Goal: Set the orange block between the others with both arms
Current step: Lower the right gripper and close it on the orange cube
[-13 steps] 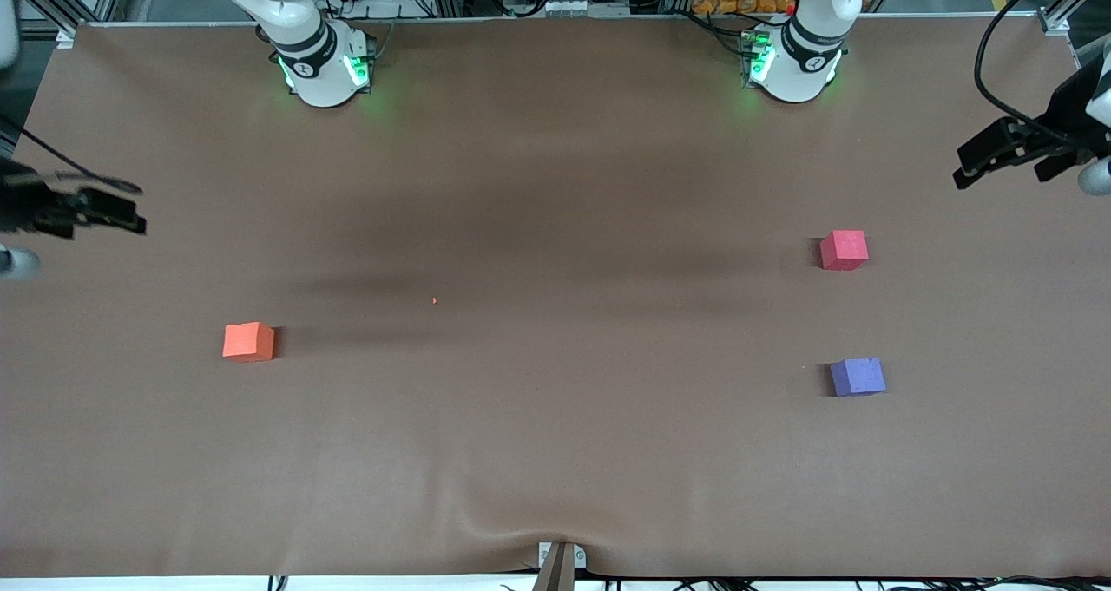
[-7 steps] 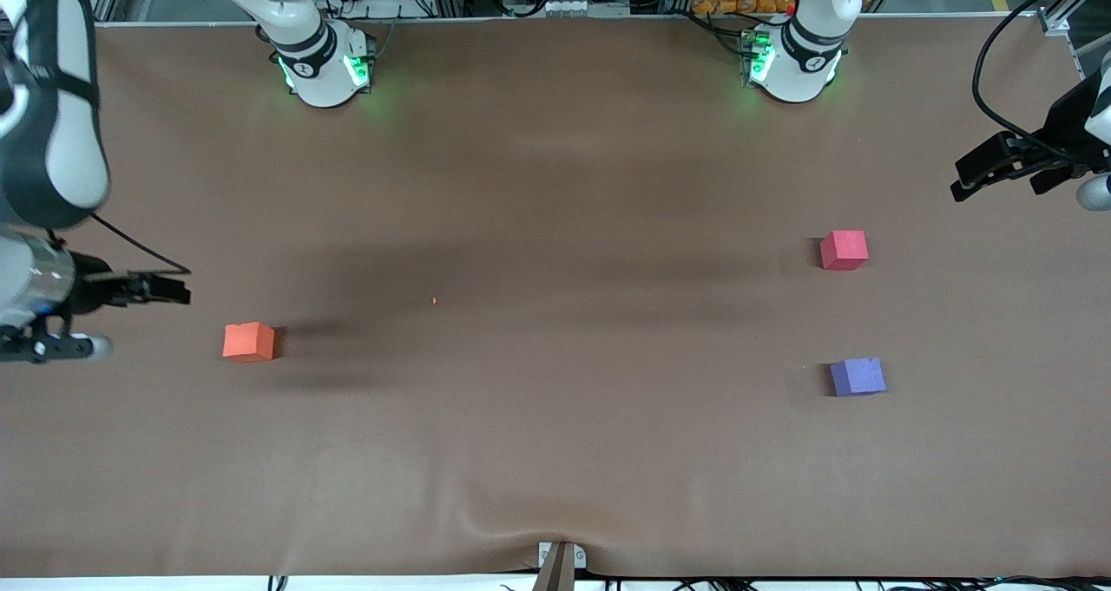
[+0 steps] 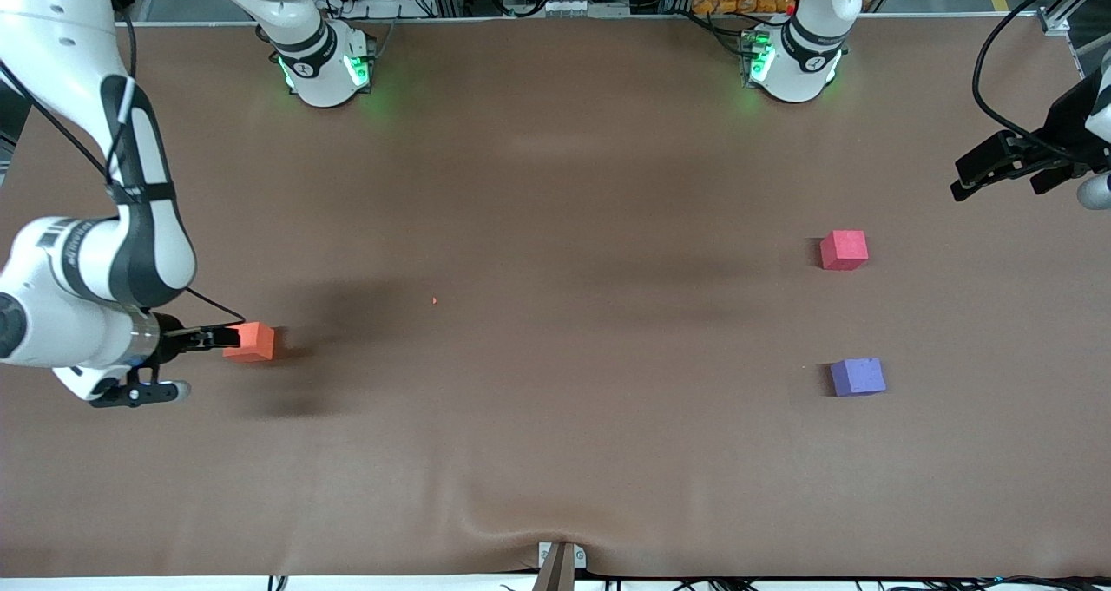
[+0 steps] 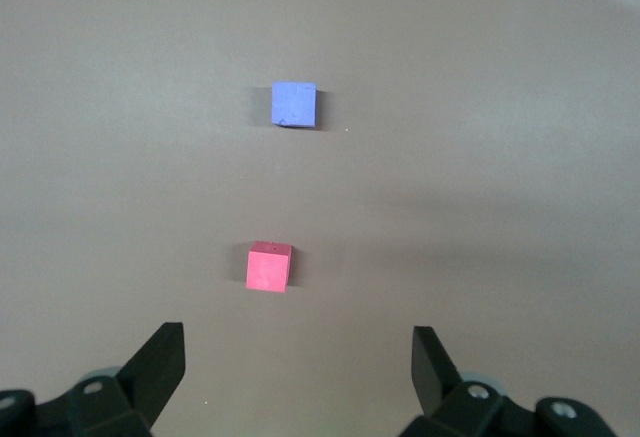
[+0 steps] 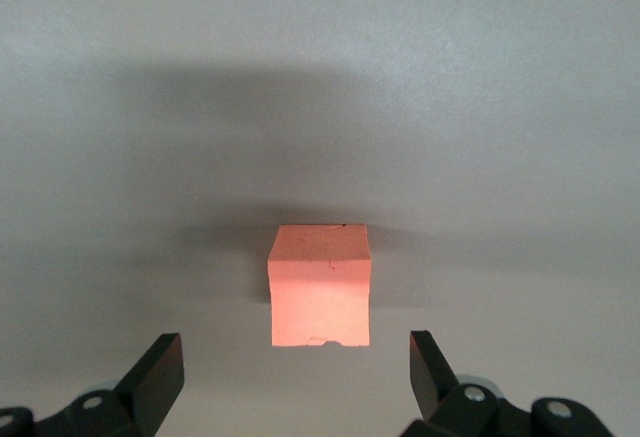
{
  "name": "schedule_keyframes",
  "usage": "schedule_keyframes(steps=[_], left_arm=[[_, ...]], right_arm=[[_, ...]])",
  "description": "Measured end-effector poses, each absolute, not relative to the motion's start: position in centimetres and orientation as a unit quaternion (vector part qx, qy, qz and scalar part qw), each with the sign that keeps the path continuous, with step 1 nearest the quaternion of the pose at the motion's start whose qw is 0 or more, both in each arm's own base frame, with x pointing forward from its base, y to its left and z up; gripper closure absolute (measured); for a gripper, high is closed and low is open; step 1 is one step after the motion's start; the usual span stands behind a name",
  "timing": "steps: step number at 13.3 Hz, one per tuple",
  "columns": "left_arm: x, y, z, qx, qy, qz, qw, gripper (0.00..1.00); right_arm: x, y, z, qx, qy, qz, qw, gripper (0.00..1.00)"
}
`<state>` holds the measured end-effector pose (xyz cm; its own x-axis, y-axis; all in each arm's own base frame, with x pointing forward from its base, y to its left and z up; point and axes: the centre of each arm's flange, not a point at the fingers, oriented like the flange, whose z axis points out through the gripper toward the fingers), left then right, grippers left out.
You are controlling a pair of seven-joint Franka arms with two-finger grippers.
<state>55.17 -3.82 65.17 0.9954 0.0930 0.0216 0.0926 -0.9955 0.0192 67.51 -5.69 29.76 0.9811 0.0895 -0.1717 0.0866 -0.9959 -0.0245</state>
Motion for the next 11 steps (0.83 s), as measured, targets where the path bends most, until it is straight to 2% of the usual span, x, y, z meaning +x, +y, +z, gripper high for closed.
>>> schedule_keyframes(steps=[6,11], left_arm=[[55.2,-4.1,65.1,0.999,0.044,0.011,0.009,0.00],[55.2,-4.1,65.1,0.999,0.044,0.010,0.009,0.00]], right_arm=[[67.5,-5.9,24.7,-0.994,-0.047,0.102,0.008,0.00],[67.3,-5.9,22.6,-0.991,-0.068,0.113,0.011,0.00]])
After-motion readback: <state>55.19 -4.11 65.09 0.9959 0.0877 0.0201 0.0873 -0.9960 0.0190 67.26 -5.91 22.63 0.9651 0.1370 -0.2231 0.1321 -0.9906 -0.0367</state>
